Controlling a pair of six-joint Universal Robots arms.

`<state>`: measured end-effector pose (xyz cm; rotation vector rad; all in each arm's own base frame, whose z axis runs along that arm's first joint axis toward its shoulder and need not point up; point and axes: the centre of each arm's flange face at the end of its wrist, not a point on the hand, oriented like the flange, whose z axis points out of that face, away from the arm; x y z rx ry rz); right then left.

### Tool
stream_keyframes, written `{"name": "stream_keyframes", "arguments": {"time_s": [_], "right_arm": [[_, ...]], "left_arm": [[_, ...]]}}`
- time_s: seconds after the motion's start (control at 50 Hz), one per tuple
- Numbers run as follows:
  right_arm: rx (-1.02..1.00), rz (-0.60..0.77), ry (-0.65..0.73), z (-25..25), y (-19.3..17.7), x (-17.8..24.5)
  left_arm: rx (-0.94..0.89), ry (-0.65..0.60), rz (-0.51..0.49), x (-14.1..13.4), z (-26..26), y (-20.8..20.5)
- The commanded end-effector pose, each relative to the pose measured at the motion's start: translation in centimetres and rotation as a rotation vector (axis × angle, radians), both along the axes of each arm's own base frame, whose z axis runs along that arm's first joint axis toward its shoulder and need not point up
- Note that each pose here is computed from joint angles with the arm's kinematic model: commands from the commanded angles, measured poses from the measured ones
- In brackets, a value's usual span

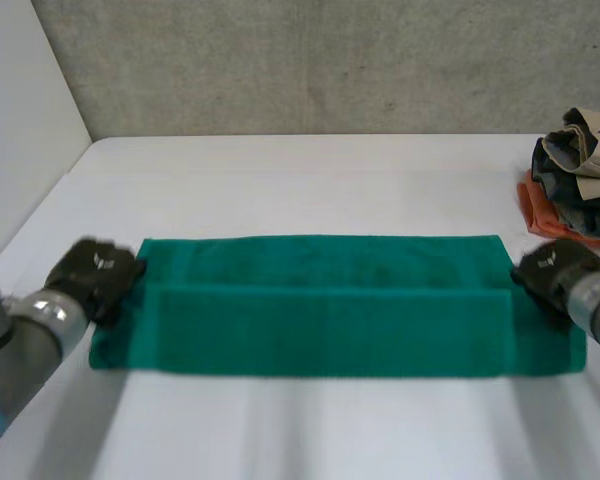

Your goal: Fold the laundry.

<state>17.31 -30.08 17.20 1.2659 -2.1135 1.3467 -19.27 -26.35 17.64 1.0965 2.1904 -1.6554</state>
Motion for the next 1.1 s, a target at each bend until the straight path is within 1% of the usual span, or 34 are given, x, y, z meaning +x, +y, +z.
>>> {"name": "stream_keyframes", "arguments": {"time_s": [0.02,0.04,0.1,0.12,0.22,0.28,0.34,0.36,0.4,0.42,0.46,0.52,0.58,0.62,0.68,0.7,0.76,0.78,0.84,0.86,0.92,1.0,1.1], "right_arm": [[-0.191,0.017,-0.093,-0.7,-4.6,2.8],[-0.233,0.016,-0.097,-1.1,-5.9,3.3],[-0.284,0.011,-0.097,-1.7,-7.4,3.8],[-0.319,0.003,-0.100,-2.0,-8.6,4.1],[-0.369,0.021,-0.102,-3.6,-10.5,5.4],[-0.408,0.016,-0.103,-4.5,-11.9,5.8],[-0.445,-0.015,-0.094,-4.9,-12.7,5.9],[-0.446,-0.022,-0.090,-5.0,-12.7,5.9],[-0.439,-0.021,-0.093,-5.1,-12.4,6.2],[-0.425,-0.011,-0.113,-5.2,-11.7,6.7],[-0.416,-0.007,-0.136,-4.9,-11.0,7.0],[-0.422,-0.015,-0.216,-2.7,-9.8,6.7],[-0.406,0.004,-0.293,-0.7,-8.3,6.5],[-0.390,0.045,-0.341,0.7,-6.8,6.6],[-0.343,0.071,-0.362,1.6,-5.2,6.3],[-0.294,0.073,-0.361,1.8,-4.3,5.7],[-0.218,0.029,-0.344,1.9,-3.6,3.7],[-0.148,-0.008,-0.333,1.4,-3.0,2.4],[-0.045,-0.041,-0.327,0.5,-2.2,1.1],[0.018,-0.054,-0.326,-0.3,-1.6,0.5],[0.046,-0.047,-0.339,-0.9,-1.3,0.2],[0.003,-0.056,-0.356,-1.5,-2.4,-1.0],[-0.008,-0.069,-0.361,-4.1,-4.0,-1.6]], "left_arm": [[-0.176,0.129,0.038,-2.5,-0.7,-6.4],[-0.182,0.123,0.062,-2.7,-1.3,-7.4],[-0.190,0.113,0.092,-3.3,-2.1,-8.9],[-0.199,0.107,0.098,-4.0,-2.6,-9.6],[-0.226,0.106,0.119,-5.2,-3.9,-11.7],[-0.242,0.113,0.109,-6.0,-4.4,-12.5],[-0.252,0.113,0.101,-6.3,-4.6,-13.0],[-0.252,0.106,0.082,-6.8,-4.7,-12.8],[-0.252,0.098,0.067,-7.3,-4.8,-12.4],[-0.255,0.090,0.047,-8.0,-4.6,-11.8],[-0.260,0.085,0.027,-8.7,-4.4,-11.2],[-0.254,0.085,0.014,-9.1,-4.2,-10.3],[-0.260,0.090,0.021,-8.6,-2.7,-9.4],[-0.263,0.091,0.021,-8.3,-2.0,-8.8],[-0.258,0.096,0.021,-7.7,-0.7,-7.2],[-0.254,0.095,0.021,-7.5,-0.6,-6.7],[-0.242,0.093,0.015,-6.7,0.1,-4.8],[-0.237,0.091,0.013,-6.5,0.1,-4.3],[-0.219,0.084,0.015,-5.7,0.2,-2.6],[-0.215,0.082,0.015,-5.6,0.1,-2.3],[-0.198,0.075,0.015,-5.3,-0.3,-1.5],[-0.181,0.068,0.012,-5.2,-0.8,-1.1],[-0.173,0.065,0.009,-5.3,-1.1,-1.1]]}}
